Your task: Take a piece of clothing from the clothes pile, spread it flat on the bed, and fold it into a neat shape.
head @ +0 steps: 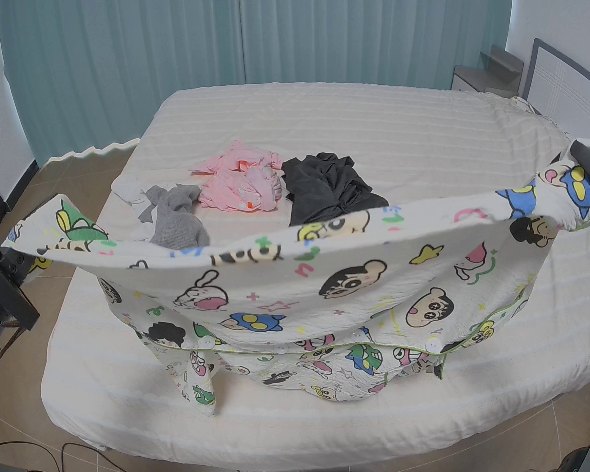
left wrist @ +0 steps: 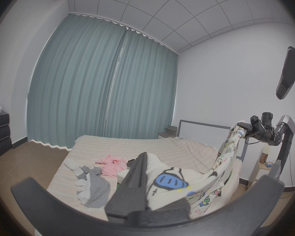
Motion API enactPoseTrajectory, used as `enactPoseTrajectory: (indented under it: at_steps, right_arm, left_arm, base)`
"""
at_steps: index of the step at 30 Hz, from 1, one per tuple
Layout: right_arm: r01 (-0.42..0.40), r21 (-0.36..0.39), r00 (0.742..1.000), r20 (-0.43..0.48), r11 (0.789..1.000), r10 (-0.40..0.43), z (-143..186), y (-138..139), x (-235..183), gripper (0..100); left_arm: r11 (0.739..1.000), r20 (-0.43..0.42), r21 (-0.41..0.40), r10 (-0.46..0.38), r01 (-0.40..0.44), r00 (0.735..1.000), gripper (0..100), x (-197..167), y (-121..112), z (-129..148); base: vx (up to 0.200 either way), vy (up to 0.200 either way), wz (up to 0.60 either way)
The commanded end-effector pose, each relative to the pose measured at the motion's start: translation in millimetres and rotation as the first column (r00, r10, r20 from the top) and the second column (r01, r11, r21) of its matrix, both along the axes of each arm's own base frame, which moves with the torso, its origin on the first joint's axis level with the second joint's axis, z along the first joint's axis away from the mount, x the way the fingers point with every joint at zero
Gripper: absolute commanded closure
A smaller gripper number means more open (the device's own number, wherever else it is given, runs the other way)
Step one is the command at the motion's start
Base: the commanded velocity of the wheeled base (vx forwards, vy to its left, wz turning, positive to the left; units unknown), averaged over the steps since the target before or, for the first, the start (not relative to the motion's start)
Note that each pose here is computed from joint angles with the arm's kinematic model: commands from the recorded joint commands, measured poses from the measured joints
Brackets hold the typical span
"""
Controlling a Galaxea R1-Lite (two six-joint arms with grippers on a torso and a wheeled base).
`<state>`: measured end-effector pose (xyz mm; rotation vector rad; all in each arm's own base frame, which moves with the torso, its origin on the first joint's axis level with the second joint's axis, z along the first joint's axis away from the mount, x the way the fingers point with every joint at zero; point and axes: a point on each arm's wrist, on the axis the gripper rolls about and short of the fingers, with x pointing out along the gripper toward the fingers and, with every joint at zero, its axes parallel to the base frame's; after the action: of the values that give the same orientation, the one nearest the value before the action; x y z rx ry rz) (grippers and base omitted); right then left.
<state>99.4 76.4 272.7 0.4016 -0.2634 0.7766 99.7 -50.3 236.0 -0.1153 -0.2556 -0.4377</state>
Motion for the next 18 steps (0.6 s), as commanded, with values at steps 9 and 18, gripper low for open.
enactPoseTrajectory:
  at_steps: [9, 18]
  right_arm:
    - [-0.001, 0.001, 1.0, 0.001, 1.0, 0.001, 0.2, -0.2, -0.6, 100]
    - [-0.001, 0.0, 1.0, 0.003, 1.0, 0.001, 0.2, -0.3, -0.5, 100]
  left_arm:
    - [1.0, -0.006, 0.003, 0.0, 0.0, 1.0, 100, 0.3, -0.2, -1.8]
    - [1.0, -0.005, 0.003, 0.0, 0.0, 1.0, 100, 0.0, 0.0, -1.6]
  base:
    - [0.0, -0.2, 0.0]
    - [0.0, -0.2, 0.0]
